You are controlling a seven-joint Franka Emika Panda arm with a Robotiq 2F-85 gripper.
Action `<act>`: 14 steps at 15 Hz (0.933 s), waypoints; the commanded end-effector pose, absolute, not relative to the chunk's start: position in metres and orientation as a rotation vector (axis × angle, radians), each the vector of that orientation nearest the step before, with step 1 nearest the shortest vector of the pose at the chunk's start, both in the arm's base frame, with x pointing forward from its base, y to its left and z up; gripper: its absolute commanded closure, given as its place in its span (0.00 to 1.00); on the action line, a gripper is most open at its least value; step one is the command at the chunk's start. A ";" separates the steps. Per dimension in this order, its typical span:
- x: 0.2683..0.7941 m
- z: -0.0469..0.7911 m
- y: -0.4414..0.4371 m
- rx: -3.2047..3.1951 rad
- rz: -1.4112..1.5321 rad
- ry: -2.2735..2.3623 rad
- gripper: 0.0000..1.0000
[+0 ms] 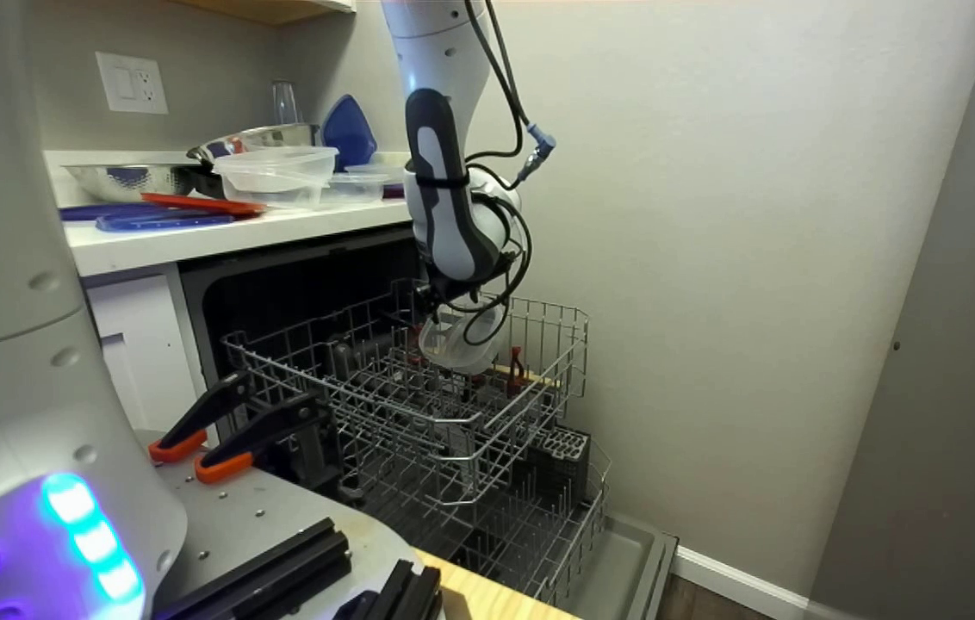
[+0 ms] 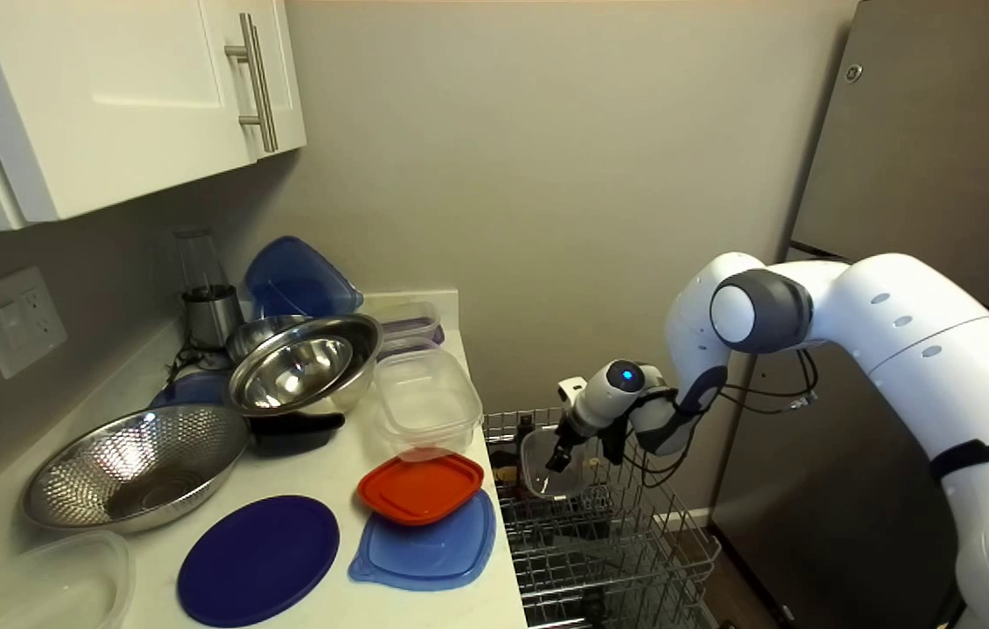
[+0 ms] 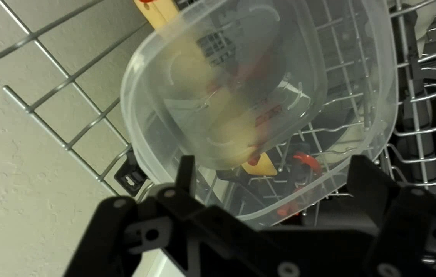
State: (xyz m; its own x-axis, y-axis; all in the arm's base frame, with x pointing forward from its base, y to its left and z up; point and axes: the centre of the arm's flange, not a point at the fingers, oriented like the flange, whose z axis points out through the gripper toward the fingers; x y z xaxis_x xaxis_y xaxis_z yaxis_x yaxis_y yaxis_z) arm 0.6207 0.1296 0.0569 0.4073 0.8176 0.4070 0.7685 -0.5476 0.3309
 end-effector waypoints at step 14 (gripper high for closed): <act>0.632 0.117 0.159 2.483 0.688 1.495 0.00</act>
